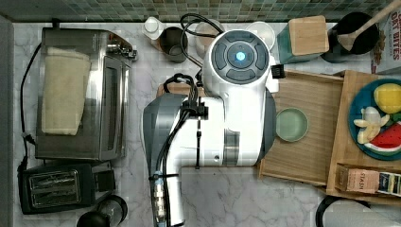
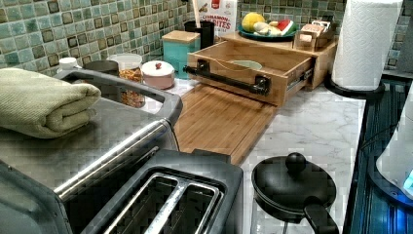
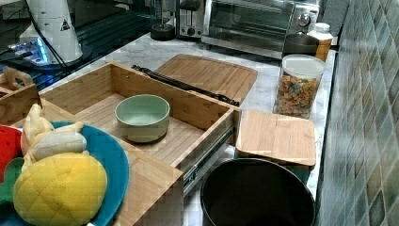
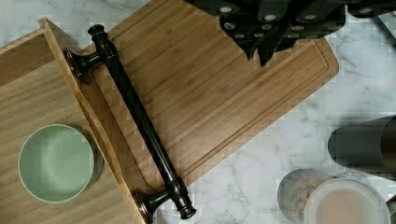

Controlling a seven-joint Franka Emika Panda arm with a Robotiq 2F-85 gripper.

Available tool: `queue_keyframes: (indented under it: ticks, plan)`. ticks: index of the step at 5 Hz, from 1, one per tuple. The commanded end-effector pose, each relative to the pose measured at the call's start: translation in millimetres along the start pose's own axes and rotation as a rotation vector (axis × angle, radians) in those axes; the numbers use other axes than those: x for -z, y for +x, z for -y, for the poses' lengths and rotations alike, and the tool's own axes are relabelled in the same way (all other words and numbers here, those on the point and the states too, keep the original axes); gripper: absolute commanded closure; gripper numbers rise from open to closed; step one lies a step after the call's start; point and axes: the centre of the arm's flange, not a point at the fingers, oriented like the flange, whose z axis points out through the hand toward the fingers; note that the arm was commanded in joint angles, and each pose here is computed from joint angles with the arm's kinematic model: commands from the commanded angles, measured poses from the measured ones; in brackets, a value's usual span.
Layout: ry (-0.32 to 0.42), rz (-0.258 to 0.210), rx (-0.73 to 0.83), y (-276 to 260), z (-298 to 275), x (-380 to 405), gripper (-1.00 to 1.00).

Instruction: Close the drawer.

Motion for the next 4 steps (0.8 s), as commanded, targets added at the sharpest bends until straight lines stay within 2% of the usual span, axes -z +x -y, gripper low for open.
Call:
queue_keyframes:
  ticks: [1,3,4]
  plan:
    - [0.0,0.0,0.0,0,0,0,1.0]
    - [-0.026,-0.002,0.316,-12,12,-28,1.0]
    - [-0.062,-0.009,0.452,-13,17,-47,1.0]
